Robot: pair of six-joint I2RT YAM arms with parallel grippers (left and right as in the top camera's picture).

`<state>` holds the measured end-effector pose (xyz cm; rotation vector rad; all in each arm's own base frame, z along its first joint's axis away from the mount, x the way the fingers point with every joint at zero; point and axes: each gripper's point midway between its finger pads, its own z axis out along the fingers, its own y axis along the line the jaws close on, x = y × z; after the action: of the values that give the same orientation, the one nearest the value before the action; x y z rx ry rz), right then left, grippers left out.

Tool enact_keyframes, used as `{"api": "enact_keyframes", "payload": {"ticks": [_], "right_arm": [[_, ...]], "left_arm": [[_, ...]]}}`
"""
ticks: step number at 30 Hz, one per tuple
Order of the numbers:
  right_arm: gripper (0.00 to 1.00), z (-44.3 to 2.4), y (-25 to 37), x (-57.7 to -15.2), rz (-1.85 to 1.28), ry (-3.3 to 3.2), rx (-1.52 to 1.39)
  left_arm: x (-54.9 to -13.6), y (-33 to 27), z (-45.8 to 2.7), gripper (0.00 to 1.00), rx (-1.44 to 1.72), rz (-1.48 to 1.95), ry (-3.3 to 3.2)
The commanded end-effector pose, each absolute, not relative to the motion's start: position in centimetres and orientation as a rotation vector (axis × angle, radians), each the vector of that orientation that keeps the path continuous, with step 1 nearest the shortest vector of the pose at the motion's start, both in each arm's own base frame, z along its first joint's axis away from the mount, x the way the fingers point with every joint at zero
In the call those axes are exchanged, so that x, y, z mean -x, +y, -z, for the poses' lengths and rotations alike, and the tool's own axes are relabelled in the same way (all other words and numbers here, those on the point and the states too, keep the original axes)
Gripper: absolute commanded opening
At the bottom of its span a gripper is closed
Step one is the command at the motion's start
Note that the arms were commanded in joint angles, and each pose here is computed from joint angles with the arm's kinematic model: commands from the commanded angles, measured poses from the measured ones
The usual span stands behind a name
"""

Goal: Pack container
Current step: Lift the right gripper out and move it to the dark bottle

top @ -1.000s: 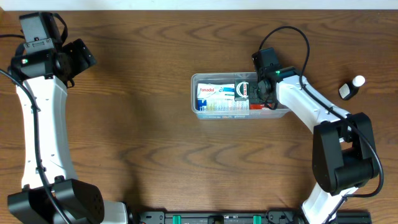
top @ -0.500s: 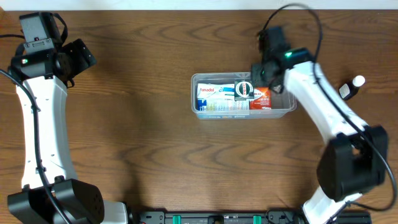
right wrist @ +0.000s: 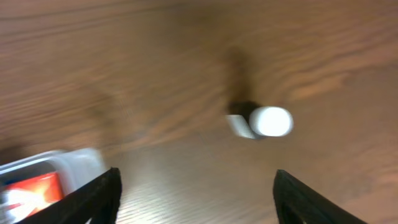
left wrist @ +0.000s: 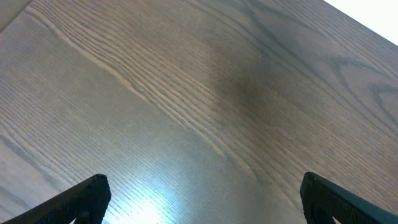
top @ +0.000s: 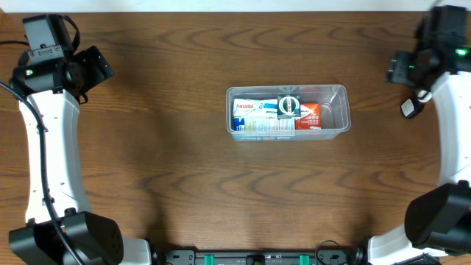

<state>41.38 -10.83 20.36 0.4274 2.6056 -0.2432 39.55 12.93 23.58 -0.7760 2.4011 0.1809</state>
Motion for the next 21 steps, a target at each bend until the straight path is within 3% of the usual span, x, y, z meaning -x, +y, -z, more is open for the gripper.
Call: {"api": "enact_keyframes", "payload": {"ticks": [1, 7, 12, 21], "right_arm": [[0.74, -19.8, -13.6, -41.0, 0.306, 2.623, -0.385], [0.79, -18.3, -17.3, -40.9, 0.348, 2.665, -0.230], [0.81, -17.1, -19.6, -40.4, 0.295, 2.674, -0.287], [0.72, -15.2, -19.8, -41.2, 0.071, 2.659, -0.199]], "left_arm": [[-39.4, 13.3, -23.7, 0.98, 0.778, -0.204, 2.399], [-39.4, 13.3, -23.7, 0.98, 0.778, -0.204, 2.399], [-39.4, 13.3, -23.7, 0.98, 0.778, -0.204, 2.399], [-39.4, 13.3, -23.7, 0.98, 0.778, -0.204, 2.399]]}}
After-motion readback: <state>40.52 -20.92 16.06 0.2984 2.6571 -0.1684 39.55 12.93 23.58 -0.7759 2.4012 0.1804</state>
